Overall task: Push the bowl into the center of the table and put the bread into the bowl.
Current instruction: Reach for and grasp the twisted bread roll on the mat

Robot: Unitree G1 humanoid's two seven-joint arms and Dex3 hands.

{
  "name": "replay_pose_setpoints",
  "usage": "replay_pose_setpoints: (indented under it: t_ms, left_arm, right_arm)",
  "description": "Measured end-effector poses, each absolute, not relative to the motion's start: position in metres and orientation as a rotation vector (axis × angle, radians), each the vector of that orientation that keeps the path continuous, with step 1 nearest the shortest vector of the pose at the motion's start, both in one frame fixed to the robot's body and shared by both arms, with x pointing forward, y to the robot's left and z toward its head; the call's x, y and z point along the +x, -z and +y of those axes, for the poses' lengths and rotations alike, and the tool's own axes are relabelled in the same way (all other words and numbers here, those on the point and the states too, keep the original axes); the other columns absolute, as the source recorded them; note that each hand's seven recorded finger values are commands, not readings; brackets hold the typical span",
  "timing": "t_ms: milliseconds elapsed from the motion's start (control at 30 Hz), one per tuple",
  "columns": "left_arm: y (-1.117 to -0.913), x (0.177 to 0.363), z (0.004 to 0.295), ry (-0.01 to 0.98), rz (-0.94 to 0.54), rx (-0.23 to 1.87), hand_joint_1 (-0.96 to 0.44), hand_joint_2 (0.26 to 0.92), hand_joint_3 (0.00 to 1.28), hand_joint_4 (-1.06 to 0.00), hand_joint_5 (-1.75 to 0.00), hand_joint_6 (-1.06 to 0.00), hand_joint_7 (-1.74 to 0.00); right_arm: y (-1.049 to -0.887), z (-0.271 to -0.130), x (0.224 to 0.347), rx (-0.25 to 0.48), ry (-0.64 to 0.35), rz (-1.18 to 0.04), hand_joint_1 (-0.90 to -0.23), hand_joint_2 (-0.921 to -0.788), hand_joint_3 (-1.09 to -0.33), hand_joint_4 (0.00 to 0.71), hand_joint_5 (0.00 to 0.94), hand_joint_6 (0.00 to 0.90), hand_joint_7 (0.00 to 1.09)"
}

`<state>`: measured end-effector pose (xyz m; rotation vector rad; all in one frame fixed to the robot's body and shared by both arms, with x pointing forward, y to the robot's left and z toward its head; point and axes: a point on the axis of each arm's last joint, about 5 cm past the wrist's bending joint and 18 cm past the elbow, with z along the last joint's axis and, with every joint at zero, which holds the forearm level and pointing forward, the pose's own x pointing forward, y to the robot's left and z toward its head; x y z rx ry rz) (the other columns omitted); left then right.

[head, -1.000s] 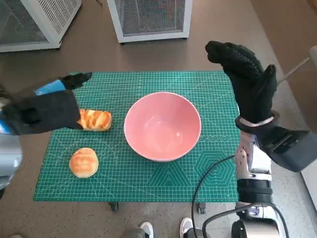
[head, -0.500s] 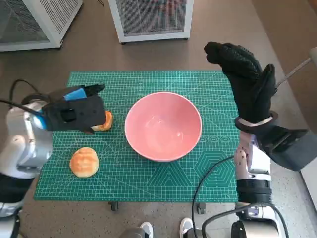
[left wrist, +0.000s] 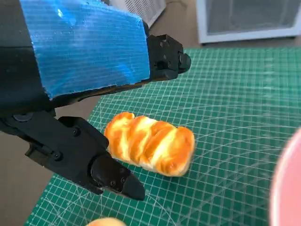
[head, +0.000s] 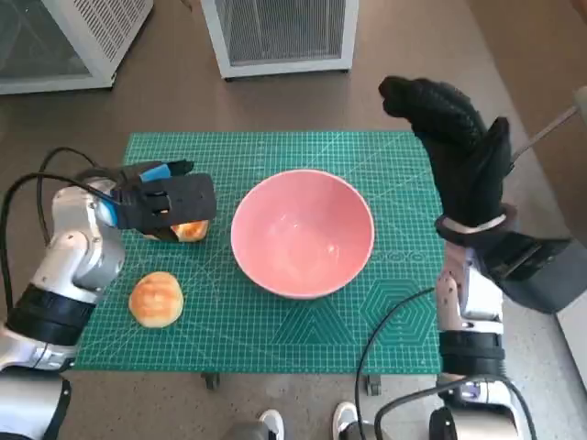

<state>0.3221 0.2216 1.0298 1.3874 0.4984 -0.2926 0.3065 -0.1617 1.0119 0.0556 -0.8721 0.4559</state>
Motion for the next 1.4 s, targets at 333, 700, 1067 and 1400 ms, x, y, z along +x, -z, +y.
replay_pose_setpoints:
  t_ms: [333,700,1067,1400]
  left_arm:
    - [-1.002,0.335,0.221,0.29,0.567,1.414,-0.2,0.72,0.01,-0.06,-0.01,-0.18,-0.02]
    - [-0.985,0.342,0.223,0.295,0.648,1.466,-0.18,0.748,0.02,-0.21,-0.03,-0.28,-0.04]
    - [-0.979,0.344,0.226,0.292,0.686,1.467,0.01,0.804,0.09,-0.38,-1.12,-0.55,-0.1]
    - [-0.973,0.344,0.227,0.211,0.629,1.535,0.06,0.891,0.32,-0.43,-1.44,-0.46,-1.25]
  right_arm:
    - [-1.012,-0.162,0.306,0.055,-0.457,-0.871,-0.625,-0.921,-0.801,0.183,0.001,-0.001,0.47]
    - [-1.014,-0.162,0.305,0.052,-0.458,-0.88,-0.625,-0.921,-0.8,0.182,0.0,-0.001,0.46]
    - [-1.015,-0.162,0.305,0.049,-0.459,-0.886,-0.622,-0.921,-0.803,0.182,0.0,-0.001,0.46]
    - [-1.016,-0.163,0.304,0.047,-0.463,-0.893,-0.621,-0.921,-0.807,0.181,0.0,-0.001,0.46]
